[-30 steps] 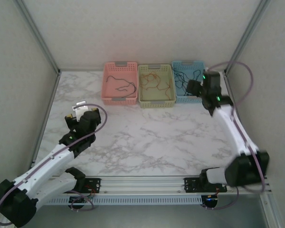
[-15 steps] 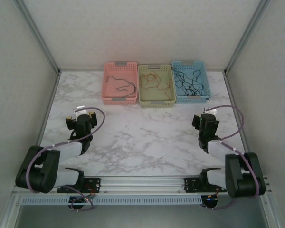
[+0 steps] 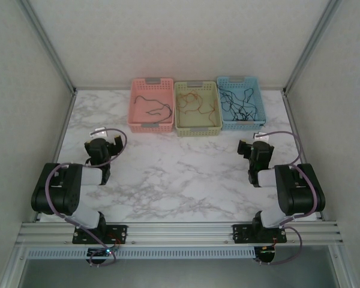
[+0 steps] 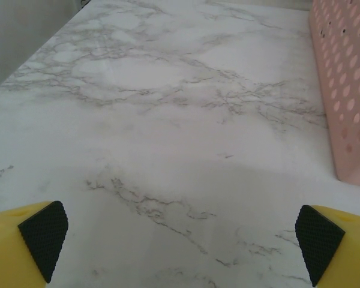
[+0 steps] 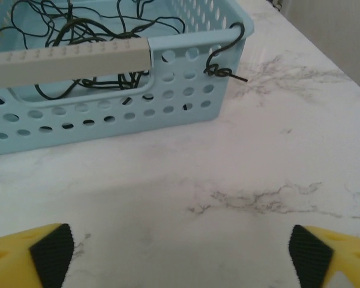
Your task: Untangle the cables
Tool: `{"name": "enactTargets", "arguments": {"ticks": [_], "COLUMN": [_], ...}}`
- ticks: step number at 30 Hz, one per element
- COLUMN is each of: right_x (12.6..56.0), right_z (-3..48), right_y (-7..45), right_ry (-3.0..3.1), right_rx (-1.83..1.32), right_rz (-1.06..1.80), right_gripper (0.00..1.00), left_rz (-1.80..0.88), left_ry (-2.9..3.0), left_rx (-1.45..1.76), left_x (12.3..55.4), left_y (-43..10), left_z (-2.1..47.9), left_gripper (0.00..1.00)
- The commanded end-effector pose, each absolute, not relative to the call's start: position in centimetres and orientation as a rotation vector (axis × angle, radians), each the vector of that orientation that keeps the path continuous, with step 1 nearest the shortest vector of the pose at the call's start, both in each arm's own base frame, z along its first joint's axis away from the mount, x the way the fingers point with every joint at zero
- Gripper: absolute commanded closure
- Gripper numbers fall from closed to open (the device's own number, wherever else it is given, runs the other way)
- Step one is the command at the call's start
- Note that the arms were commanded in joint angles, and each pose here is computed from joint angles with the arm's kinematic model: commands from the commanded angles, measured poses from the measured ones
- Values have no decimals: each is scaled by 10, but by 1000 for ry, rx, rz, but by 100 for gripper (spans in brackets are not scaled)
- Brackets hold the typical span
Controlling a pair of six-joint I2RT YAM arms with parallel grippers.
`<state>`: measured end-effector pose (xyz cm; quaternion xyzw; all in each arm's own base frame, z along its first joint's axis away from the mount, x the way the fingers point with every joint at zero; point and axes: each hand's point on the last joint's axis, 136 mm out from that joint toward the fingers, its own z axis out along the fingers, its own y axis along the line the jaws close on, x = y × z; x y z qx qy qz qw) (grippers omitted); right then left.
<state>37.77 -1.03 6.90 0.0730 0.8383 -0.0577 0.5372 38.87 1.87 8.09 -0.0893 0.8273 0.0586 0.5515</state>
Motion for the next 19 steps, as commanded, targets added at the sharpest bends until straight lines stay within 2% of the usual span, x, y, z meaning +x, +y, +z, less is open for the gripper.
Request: {"name": "enactTargets", "arguments": {"ticks": [1,19], "right_x": [388,392], "right_z": [86,83], "right_y": [-7,8], "right_ry": [1935,1963], "right_rx": [160,67], "right_rz": [-127,-35], "right_gripper": [1,1], "left_rz": [85,84], "left_ry": [1924,1922], "left_rx": [-209,-208], "left_x": [395,395], "left_y": [14,14], "left_z": [91,92], "left_gripper": [0,0]}}
